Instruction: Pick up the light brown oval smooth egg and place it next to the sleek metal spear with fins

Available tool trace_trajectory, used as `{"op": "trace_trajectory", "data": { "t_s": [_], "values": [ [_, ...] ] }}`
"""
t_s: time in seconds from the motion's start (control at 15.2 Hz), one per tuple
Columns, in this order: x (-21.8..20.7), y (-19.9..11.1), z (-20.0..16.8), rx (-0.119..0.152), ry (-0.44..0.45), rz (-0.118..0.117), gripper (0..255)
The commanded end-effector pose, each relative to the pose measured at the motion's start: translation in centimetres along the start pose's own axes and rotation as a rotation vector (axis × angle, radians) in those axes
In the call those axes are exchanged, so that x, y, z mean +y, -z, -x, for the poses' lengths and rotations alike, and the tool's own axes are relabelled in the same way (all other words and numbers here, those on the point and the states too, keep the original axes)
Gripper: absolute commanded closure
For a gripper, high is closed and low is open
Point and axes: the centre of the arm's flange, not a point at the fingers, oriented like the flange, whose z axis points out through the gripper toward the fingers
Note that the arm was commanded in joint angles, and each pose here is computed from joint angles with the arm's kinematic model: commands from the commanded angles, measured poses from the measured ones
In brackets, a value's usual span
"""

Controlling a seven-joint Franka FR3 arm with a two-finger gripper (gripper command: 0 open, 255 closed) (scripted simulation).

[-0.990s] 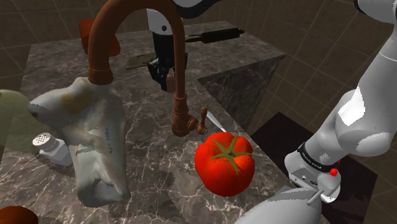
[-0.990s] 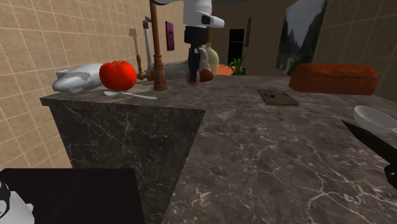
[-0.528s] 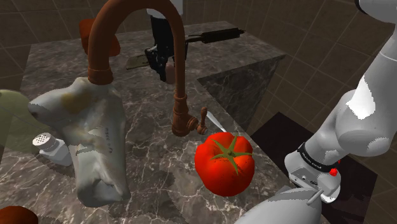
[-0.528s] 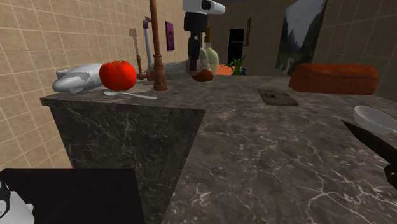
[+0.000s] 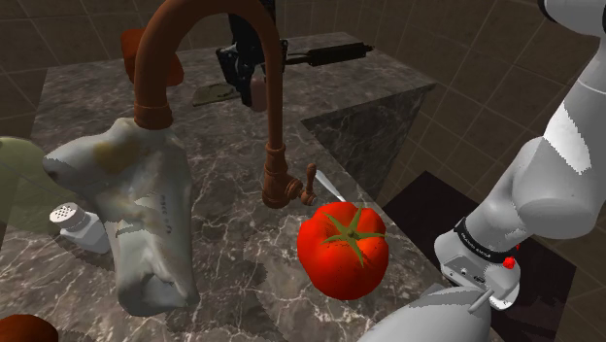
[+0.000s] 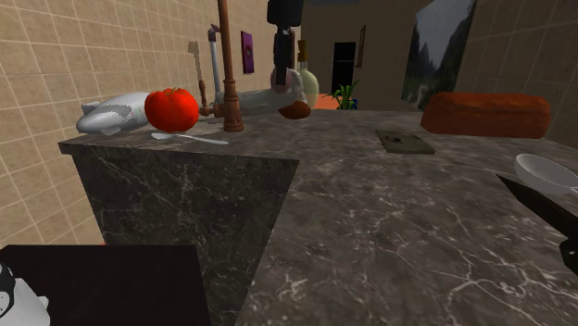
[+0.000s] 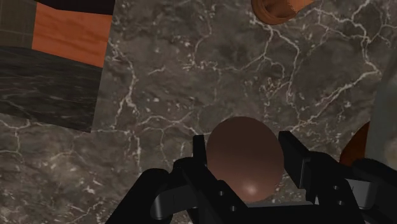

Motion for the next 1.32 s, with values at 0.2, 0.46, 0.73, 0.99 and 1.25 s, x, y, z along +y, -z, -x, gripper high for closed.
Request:
{"op": "trace_trajectory", "data": {
  "t_s": [0.2, 0.46, 0.73, 0.99, 1.25],
  "values": [
    [-0.2, 2.6, 0.3, 0.0, 0.0, 0.0, 255],
    [3.4, 3.1, -1.3, 0.0, 0.0, 0.0, 255],
    [8.2, 3.6, -3.4, 0.0, 0.0, 0.0, 255],
    [13.1, 4.1, -5.4, 0.0, 0.0, 0.0, 255],
    [17.9, 4.6, -7.5, 0.0, 0.0, 0.0, 255]
  ]
}}
